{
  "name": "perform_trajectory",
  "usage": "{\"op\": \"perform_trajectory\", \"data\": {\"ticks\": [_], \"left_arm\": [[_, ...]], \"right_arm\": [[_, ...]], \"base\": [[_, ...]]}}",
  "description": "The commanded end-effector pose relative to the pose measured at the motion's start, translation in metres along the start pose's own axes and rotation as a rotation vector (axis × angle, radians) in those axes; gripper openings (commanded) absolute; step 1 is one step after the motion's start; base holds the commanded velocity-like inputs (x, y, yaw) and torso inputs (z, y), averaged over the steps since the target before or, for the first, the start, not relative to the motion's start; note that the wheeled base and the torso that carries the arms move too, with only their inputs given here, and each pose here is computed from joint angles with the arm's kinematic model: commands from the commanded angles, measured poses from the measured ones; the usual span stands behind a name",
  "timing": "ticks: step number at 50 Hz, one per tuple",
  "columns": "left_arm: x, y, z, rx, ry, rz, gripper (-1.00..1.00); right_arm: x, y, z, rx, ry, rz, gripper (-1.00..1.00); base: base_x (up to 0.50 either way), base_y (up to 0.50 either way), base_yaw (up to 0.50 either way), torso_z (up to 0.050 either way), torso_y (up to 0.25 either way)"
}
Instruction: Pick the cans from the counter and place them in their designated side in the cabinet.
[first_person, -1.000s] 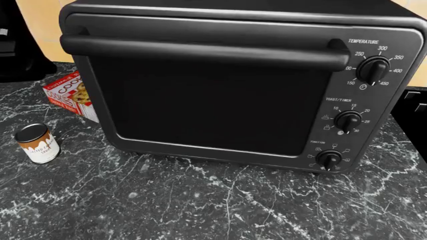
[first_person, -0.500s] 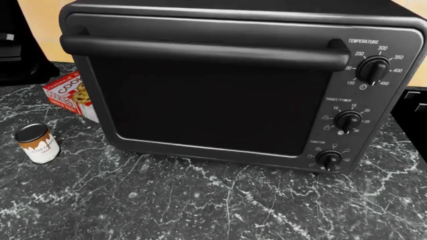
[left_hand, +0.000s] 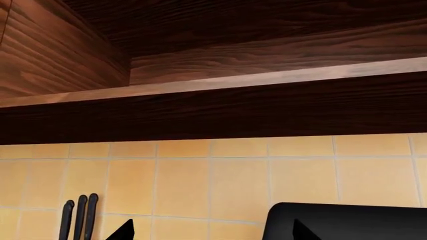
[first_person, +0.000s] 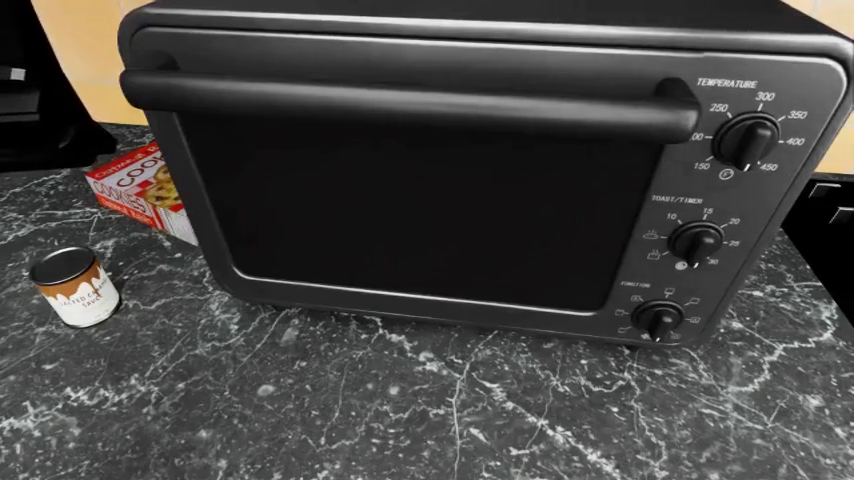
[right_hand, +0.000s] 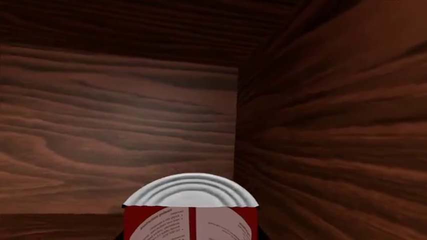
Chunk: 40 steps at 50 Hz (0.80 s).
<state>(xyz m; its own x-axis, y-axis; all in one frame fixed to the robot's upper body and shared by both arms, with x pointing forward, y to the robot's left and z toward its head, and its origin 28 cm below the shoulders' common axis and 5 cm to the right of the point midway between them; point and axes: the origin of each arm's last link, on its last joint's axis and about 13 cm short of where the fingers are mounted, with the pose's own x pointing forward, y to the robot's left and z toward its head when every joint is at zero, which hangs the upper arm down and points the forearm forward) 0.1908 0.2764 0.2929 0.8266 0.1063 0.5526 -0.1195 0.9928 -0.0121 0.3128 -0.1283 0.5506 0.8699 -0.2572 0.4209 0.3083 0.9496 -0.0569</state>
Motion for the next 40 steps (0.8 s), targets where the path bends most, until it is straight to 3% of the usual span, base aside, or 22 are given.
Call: {"op": "perform_trajectory", "data": {"ticks": [1,2,24,40], "left_arm": [[0.000,0.000,0.000,-0.001,0.000,0.001,1.00],[0.000,0.000,0.000,-0.001,0.000,0.001,1.00],[-0.001,0.001,-0.001,-0.003,0.002,0.004,1.00],[-0.002,0.001,-0.001,-0.005,0.000,0.007,1.00]], "right_arm": [[0.004,-0.002,-0.013,-0.030,0.074,-0.014,-1.00],[0.004,-0.002,-0.013,-0.031,0.074,-0.013,1.00],[0.003,-0.002,-0.007,-0.028,0.039,0.005,1.00],[-0.010,0.001,0.032,0.002,-0.125,0.059,1.00]], "base": [[0.00,0.00,0.00,0.000,0.000],[-0.01,0.00,0.00,0.000,0.000],[0.00,0.00,0.00,0.000,0.000],[0.00,0.00,0.00,0.000,0.000]]}}
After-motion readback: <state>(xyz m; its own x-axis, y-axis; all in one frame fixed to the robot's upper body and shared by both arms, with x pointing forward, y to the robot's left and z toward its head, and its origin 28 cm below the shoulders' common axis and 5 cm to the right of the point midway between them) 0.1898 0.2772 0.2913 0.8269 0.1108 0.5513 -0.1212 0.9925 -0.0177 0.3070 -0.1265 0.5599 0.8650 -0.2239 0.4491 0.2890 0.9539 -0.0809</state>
